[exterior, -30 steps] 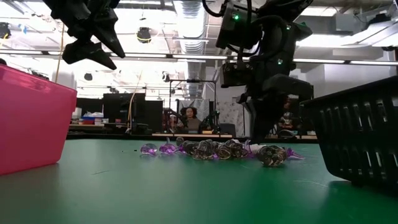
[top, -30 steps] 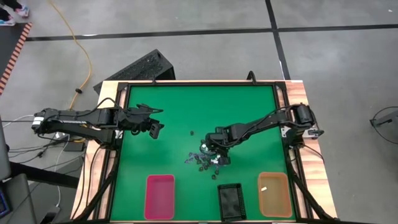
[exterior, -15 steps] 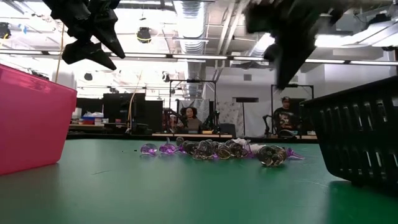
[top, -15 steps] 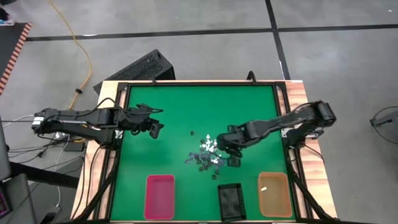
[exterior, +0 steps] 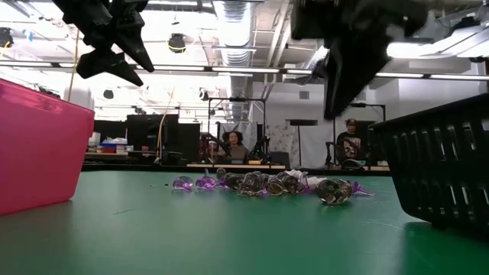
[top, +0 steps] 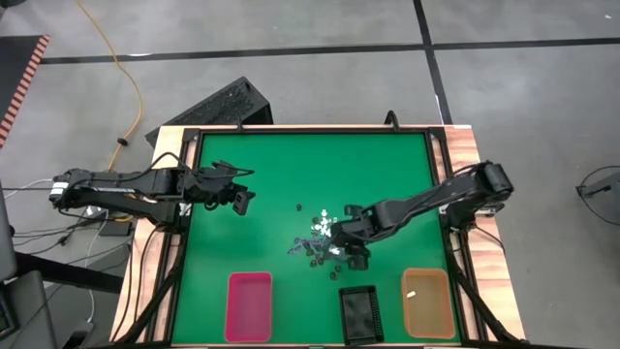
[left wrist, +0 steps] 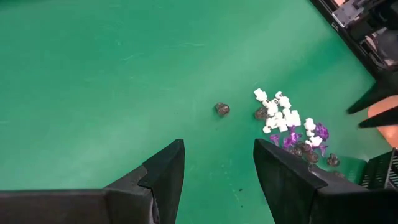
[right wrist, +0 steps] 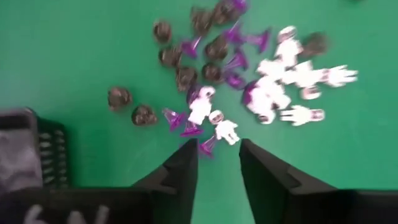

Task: Sort Halloween decoration
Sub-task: Put the white skeleton toy into the right orange organizing bin

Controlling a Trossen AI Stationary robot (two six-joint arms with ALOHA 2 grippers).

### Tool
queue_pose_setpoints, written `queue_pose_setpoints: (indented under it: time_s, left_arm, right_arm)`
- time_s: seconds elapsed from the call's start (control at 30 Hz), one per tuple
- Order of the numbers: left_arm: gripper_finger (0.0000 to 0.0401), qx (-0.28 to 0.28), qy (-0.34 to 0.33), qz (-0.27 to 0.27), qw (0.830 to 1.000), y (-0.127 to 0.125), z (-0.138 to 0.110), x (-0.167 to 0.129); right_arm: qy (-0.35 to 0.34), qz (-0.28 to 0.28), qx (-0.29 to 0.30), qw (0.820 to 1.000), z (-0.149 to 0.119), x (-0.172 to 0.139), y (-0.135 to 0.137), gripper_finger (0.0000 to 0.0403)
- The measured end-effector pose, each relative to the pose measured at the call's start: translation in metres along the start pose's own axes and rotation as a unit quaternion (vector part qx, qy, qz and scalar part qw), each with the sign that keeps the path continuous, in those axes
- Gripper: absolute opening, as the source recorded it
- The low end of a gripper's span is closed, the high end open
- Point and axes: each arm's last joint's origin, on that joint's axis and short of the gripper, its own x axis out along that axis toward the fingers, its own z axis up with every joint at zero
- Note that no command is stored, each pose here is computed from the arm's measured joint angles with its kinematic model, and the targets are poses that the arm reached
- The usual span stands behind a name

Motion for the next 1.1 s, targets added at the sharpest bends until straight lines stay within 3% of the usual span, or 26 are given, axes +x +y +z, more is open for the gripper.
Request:
queue_pose_setpoints:
  time_s: [0.13, 0.3, 0.6, 1.1]
  left_arm:
    - [0.0183, 0.000, 0.000, 0.000, 1.000, 0.000, 0.000, 0.000]
    - [0.0183, 0.002, 0.003, 0.004, 1.000, 0.001, -0.001, 0.000]
    - [0.0183, 0.003, 0.005, 0.006, 1.000, 0.001, -0.001, 0.000]
    - [0.0183, 0.004, 0.006, 0.007, 1.000, 0.001, -0.001, 0.000]
  right_arm:
    - [0.034, -0.006, -0.043, 0.998, -0.001, 0.026, 0.001, 0.0181]
    - [0.064, -0.006, -0.082, 0.995, -0.002, 0.053, -0.001, 0.0177]
    - [0.059, 0.000, -0.088, 0.994, 0.002, 0.070, -0.009, 0.0155]
    - [0.062, 0.024, -0.057, 0.996, 0.004, 0.065, -0.020, 0.0015]
